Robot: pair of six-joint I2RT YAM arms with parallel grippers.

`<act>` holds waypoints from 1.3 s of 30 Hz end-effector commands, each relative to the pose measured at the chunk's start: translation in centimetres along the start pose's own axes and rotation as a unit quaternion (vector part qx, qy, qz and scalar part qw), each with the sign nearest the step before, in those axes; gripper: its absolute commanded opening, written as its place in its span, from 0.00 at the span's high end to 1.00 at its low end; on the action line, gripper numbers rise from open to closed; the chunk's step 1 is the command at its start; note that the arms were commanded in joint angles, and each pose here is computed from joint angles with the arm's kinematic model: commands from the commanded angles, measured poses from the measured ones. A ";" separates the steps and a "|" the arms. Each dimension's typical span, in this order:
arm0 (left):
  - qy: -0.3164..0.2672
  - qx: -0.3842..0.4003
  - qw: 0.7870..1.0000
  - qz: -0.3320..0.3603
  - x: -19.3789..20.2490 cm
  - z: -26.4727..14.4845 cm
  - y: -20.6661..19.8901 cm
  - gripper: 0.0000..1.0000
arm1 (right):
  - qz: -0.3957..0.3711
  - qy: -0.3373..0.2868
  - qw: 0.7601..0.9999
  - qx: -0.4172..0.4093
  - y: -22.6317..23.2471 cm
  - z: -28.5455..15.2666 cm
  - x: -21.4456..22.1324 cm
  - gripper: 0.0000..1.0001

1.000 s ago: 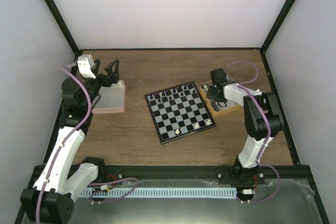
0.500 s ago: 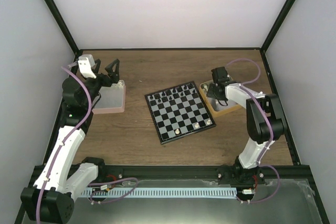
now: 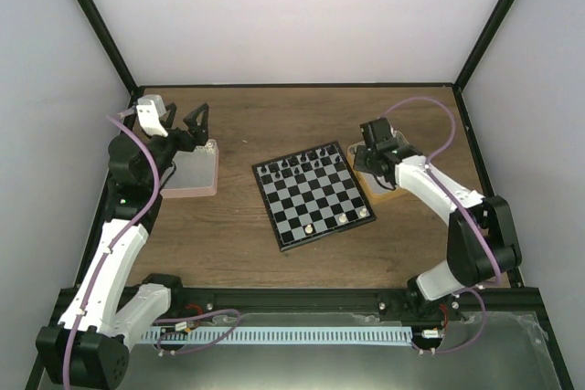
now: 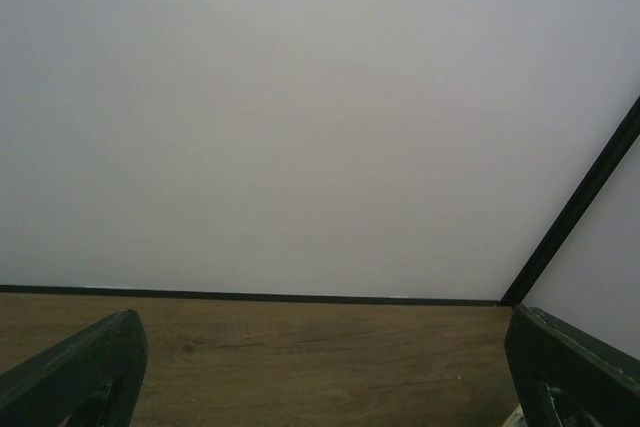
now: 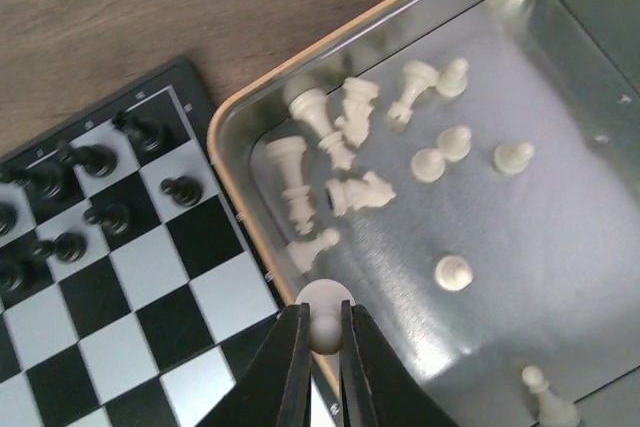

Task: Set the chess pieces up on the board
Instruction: Pick up the chess piece from the storage box, then place the chess piece on the chessboard.

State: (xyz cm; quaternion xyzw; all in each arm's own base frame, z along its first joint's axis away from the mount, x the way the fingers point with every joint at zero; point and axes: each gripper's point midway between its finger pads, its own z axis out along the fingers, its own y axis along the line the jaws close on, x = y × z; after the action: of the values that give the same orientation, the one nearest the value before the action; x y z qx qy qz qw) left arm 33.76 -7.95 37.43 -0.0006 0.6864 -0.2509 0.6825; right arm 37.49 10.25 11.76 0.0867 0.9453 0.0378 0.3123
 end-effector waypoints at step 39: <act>-0.005 0.013 1.000 0.002 -0.5 0.1 -0.4 0.00 | -0.089 0.094 0.991 -0.007 6.6 1.7 9.8 0.79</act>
State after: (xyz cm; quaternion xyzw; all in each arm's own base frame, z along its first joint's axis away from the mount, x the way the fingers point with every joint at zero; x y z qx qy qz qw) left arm 33.99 -8.27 37.00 0.0042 0.6911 -0.2562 0.6759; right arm 30.36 17.95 4.69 -0.0045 0.9784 0.0286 0.2047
